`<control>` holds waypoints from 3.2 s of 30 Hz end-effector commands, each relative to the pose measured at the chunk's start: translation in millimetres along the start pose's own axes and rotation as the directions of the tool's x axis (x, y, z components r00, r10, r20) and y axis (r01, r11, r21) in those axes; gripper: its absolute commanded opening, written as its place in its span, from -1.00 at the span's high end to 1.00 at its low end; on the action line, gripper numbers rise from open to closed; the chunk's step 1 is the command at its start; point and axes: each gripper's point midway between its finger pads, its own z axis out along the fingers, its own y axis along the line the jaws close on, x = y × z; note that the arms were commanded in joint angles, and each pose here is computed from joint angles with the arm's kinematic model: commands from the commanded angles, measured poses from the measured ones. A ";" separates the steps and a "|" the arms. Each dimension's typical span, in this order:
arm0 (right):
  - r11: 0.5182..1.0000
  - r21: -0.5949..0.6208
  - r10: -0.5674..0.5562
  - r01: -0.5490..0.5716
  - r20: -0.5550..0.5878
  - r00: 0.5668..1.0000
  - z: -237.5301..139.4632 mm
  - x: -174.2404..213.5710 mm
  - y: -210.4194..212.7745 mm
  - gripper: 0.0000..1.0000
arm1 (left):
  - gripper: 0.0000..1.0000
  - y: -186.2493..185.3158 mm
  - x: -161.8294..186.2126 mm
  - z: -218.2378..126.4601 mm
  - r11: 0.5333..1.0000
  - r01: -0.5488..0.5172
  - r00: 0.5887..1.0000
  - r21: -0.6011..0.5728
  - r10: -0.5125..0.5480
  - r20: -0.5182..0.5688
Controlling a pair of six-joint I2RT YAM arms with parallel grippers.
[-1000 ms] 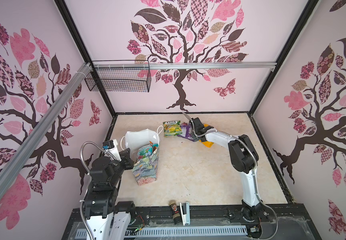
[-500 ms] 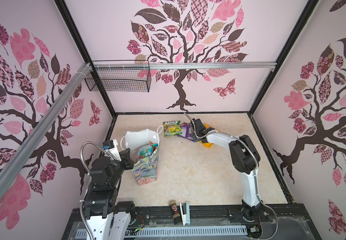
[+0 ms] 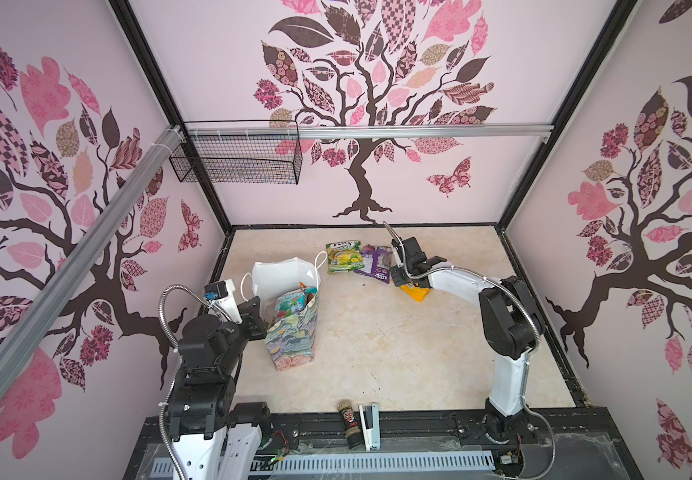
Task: Place the snacks into the paper bag
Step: 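Lower the open right gripper onto the yellow candy bag edge, then close the right gripper on the yellow candy bag's top edge, then lift the yellow candy bag with the right gripper toward the paper bag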
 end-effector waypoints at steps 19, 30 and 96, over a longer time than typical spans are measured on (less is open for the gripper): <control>0.978 -0.183 0.148 -0.102 0.260 0.954 -100.4 -59.5 4.7 1.00 | 1.00 -0.6 -4.2 0.5 1.000 -0.022 0.999 0.005 0.022 0.023; 0.956 -0.276 0.185 -0.095 0.324 0.928 -138.9 -75.8 13.2 1.00 | 1.00 2.3 -5.7 -2.0 1.000 -0.019 0.999 -0.013 0.019 0.037; 0.652 -0.689 0.288 0.317 0.612 0.737 -435.7 -227.2 190.7 1.00 | 1.00 2.9 -6.1 -3.7 1.000 -0.020 0.999 -0.017 0.021 0.041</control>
